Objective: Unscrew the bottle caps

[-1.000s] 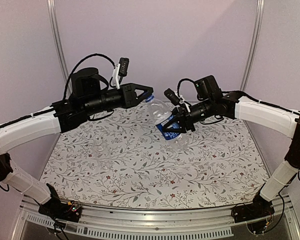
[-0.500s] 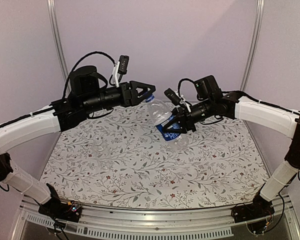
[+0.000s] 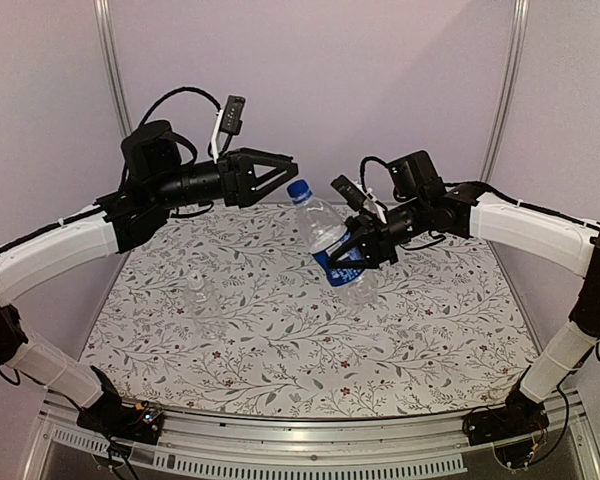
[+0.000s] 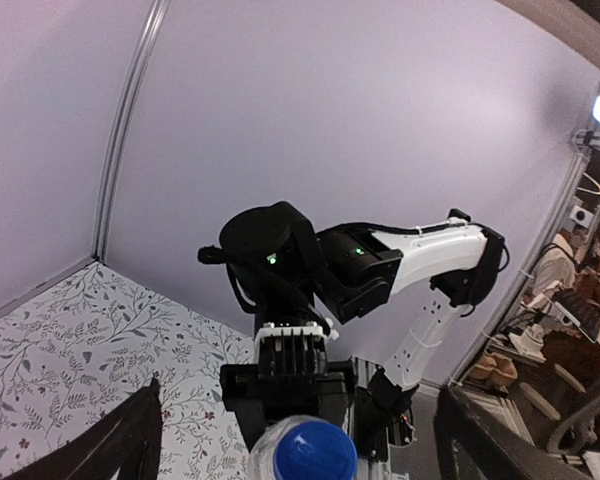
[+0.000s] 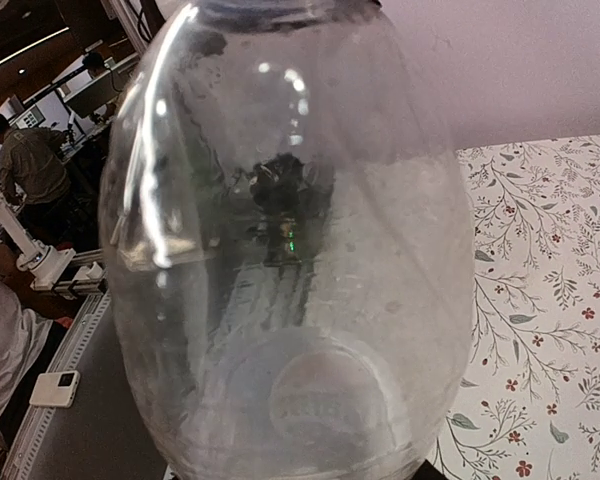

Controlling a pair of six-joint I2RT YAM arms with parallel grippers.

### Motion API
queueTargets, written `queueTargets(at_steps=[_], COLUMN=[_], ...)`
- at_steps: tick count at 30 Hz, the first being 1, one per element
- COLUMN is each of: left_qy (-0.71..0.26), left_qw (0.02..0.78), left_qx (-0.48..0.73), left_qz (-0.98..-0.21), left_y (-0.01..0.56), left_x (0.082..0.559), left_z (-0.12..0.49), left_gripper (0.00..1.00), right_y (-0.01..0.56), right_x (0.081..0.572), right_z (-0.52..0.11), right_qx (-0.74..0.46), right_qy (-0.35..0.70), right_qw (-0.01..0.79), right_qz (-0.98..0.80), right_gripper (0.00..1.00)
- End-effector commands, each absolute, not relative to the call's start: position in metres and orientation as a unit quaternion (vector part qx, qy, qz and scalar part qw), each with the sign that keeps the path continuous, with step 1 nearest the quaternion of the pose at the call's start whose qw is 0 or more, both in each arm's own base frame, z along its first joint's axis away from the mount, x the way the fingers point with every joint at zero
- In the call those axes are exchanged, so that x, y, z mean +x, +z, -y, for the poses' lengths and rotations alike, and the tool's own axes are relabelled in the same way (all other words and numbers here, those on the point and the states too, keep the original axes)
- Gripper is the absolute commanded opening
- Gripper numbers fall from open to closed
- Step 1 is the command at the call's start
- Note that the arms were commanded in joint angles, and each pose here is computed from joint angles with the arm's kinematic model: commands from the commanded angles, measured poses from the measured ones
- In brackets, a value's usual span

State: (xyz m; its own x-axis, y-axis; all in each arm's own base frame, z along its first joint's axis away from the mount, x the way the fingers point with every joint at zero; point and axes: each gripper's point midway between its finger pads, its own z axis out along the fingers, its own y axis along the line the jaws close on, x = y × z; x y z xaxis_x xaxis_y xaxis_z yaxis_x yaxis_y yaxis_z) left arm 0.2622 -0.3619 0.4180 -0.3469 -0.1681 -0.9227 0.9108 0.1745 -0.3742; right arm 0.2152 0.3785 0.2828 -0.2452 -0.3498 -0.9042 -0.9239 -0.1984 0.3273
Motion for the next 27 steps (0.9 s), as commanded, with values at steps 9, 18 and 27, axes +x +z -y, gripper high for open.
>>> queueTargets(at_steps=[9, 18, 27], left_qy=[-0.613, -0.631, -0.638], left_qw=[0.436, 0.400, 0.386], left_qx=[0.451, 0.469, 0.472], left_qz=[-0.480, -0.471, -0.471], left_y=[0.437, 0.423, 0.414], left_x=[0.232, 0.232, 0.230], left_z=[0.376, 0.385, 0.386], left_gripper=[0.87, 0.73, 0.52], right_y=[0.302, 0.302, 0.300], right_x=[0.202, 0.202, 0.203], right_z=[-0.379, -0.379, -0.379], right_qx=[-0.569, -0.568, -0.568], right_qy=[0.572, 0.570, 0.568], right_qw=[0.261, 0.261, 0.262], right_qz=[-0.530, -0.533, -0.535], right_gripper=[0.36, 0.36, 0.36])
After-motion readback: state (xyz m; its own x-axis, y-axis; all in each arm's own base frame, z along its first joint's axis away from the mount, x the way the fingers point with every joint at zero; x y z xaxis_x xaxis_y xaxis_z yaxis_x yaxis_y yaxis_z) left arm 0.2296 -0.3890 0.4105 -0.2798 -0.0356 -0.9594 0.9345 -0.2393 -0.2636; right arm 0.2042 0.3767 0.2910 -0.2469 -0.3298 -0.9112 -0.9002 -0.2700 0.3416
